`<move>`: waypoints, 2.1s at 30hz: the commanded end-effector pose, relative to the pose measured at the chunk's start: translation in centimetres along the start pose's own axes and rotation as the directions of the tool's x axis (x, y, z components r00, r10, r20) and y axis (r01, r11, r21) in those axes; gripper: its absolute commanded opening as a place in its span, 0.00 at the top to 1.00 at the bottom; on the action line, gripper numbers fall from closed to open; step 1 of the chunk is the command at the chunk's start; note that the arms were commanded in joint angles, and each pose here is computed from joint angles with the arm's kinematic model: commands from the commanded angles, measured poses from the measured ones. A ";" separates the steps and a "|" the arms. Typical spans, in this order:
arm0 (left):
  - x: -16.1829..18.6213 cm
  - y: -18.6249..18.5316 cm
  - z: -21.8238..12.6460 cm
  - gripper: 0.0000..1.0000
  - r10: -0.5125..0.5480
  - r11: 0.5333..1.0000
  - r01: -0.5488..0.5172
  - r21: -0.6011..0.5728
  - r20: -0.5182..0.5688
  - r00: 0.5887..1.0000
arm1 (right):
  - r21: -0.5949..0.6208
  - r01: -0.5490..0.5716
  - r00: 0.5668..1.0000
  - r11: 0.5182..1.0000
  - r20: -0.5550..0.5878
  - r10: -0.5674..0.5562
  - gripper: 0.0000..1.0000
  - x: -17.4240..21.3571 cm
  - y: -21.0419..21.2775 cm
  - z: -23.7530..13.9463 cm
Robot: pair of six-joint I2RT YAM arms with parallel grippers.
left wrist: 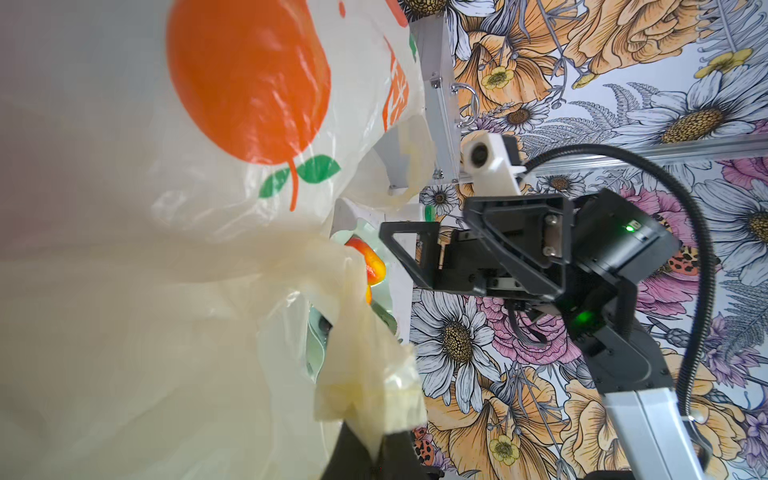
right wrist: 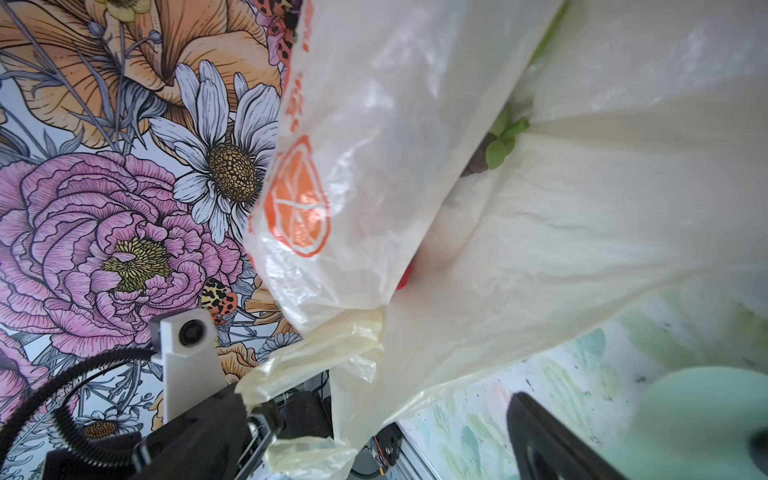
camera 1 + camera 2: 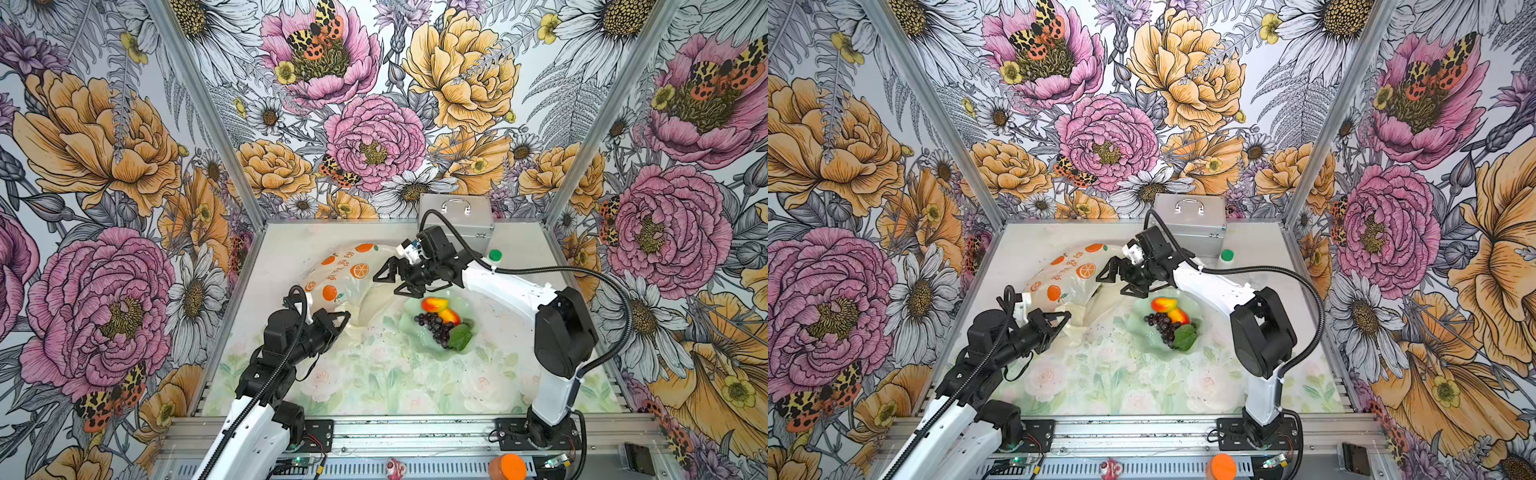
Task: Place the fruits into the plastic bag
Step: 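Withdraw the right gripper from the bag and move it over the dish, then lower the right gripper onto the nearer mango in the dish and close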
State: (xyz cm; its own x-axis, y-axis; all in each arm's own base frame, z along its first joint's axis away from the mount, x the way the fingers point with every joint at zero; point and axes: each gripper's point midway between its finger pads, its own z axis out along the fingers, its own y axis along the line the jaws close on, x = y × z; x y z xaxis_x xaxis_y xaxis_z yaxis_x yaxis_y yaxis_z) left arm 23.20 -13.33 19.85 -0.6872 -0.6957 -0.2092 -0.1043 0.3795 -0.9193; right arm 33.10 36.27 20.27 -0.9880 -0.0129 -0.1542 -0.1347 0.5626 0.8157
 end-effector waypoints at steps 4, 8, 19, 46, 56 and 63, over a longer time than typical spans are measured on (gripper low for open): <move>-0.5 0.5 -0.2 1.00 -0.016 1.000 0.016 -0.012 0.036 0.999 | 0.275 0.178 0.974 0.945 0.087 -0.209 0.01 0.8 -2.3 -5.6; -0.5 0.5 -0.2 1.00 -0.005 1.000 0.006 -0.024 0.027 1.000 | 0.493 0.241 0.906 0.836 0.196 -0.376 0.01 0.4 -3.7 -11.1; -0.9 -0.4 0.1 1.00 0.025 0.999 -0.024 -0.039 0.006 1.000 | 0.502 0.100 0.901 0.859 0.322 -0.292 0.10 1.9 -7.8 -17.6; -0.4 1.0 -0.6 1.00 0.000 0.999 0.001 -0.047 0.002 1.000 | 0.451 0.055 0.998 0.891 0.012 -0.067 0.27 3.4 -15.8 -8.7; -0.7 1.3 -0.8 1.00 -0.012 0.999 0.013 -0.047 0.008 1.000 | 0.438 0.059 0.998 0.897 -0.013 -0.059 0.27 2.8 -15.8 -7.0; -0.7 1.3 -0.8 1.00 -0.012 0.999 0.013 -0.044 0.006 1.000 | 0.437 0.068 0.998 0.897 -0.025 -0.063 0.28 2.0 -15.9 -5.9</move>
State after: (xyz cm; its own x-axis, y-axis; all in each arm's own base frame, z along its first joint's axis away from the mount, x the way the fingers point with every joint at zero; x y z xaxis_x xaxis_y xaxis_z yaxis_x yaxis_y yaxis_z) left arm 23.25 -11.82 19.62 -0.6694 -0.7164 -0.1964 -0.1488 0.3883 -0.9094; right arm 31.73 21.32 9.62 -0.9870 -0.0496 -0.1527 -0.1157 0.8794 0.4618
